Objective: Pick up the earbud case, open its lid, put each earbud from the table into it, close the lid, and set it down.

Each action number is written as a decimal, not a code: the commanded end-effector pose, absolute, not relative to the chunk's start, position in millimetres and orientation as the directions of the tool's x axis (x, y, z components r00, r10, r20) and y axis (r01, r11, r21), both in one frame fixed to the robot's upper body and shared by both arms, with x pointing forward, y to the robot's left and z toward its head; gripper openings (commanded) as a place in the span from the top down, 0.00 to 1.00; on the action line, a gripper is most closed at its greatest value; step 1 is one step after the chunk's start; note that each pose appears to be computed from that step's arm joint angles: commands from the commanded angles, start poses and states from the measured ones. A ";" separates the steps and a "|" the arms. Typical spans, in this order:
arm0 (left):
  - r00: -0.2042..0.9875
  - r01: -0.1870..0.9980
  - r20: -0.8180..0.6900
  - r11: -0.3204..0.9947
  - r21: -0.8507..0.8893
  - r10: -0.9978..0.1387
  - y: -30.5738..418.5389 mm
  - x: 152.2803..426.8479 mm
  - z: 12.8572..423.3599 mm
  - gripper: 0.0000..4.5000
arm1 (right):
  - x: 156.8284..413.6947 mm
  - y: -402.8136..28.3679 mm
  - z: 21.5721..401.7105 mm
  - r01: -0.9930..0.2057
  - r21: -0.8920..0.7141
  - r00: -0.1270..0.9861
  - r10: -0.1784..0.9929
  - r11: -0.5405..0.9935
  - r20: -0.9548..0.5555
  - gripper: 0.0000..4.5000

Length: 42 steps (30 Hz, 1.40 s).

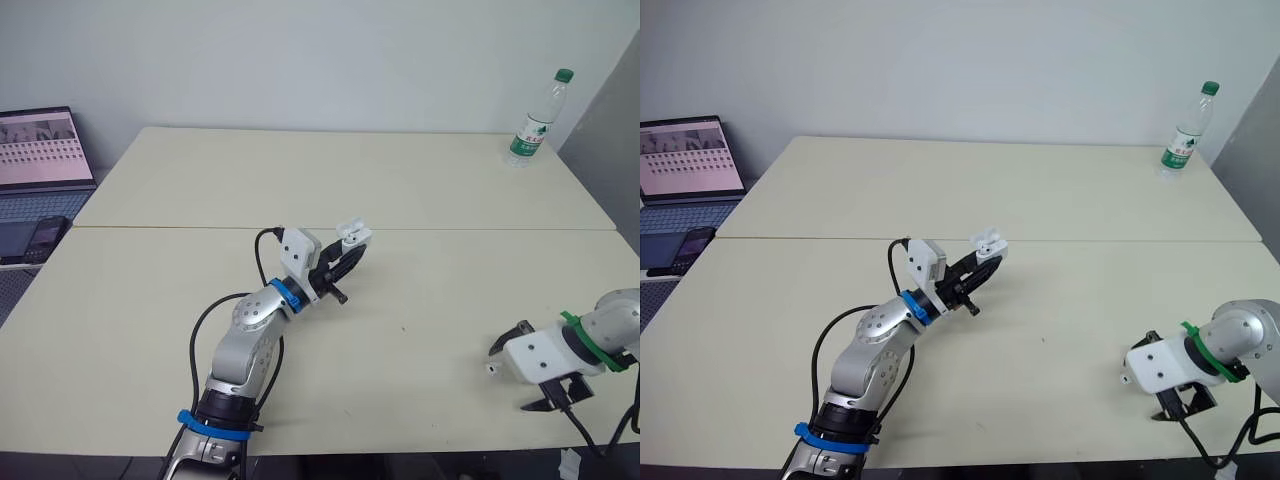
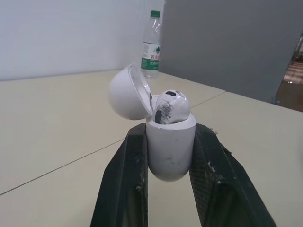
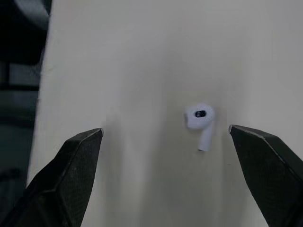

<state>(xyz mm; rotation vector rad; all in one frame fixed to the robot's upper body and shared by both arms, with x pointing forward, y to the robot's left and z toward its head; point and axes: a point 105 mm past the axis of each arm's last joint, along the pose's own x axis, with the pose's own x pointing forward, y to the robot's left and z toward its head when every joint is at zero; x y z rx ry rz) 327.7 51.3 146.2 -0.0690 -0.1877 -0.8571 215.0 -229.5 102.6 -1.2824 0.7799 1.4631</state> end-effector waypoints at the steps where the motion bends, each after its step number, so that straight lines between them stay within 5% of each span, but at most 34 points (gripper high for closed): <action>1: 0.627 0.758 0.232 0.651 0.039 -0.744 51.5 326.6 155.4 0.82 | 221.6 -224.2 113.7 -0.938 -0.210 0.164 0.181 -0.276 -0.970 0.01; 4: 0.631 0.755 0.230 0.654 0.036 -0.741 52.1 326.1 154.1 0.82 | 228.6 -235.4 119.2 -0.929 -0.259 0.264 0.017 -0.265 -0.964 0.01; 7: 0.630 0.757 0.229 0.653 0.034 -0.742 50.5 325.3 152.9 0.82 | 224.4 -232.1 122.4 -0.944 -0.251 0.262 -0.027 -0.213 -0.965 0.01; 20: 0.624 0.762 0.228 0.646 0.032 -0.747 46.4 322.7 150.5 0.82 | 241.1 -202.8 112.2 -0.975 -0.218 0.218 0.007 0.051 -0.976 0.01; 34: 0.624 0.762 0.220 0.646 0.040 -0.750 47.9 321.7 149.8 0.82 | 230.7 -192.6 97.8 -0.993 -0.106 0.108 0.024 0.058 -0.994 0.01; 42: 0.629 0.758 0.216 0.651 0.038 -0.746 49.7 321.0 149.3 0.82 | 232.2 -190.1 97.8 -0.993 -0.106 0.108 0.027 0.054 -0.994 0.63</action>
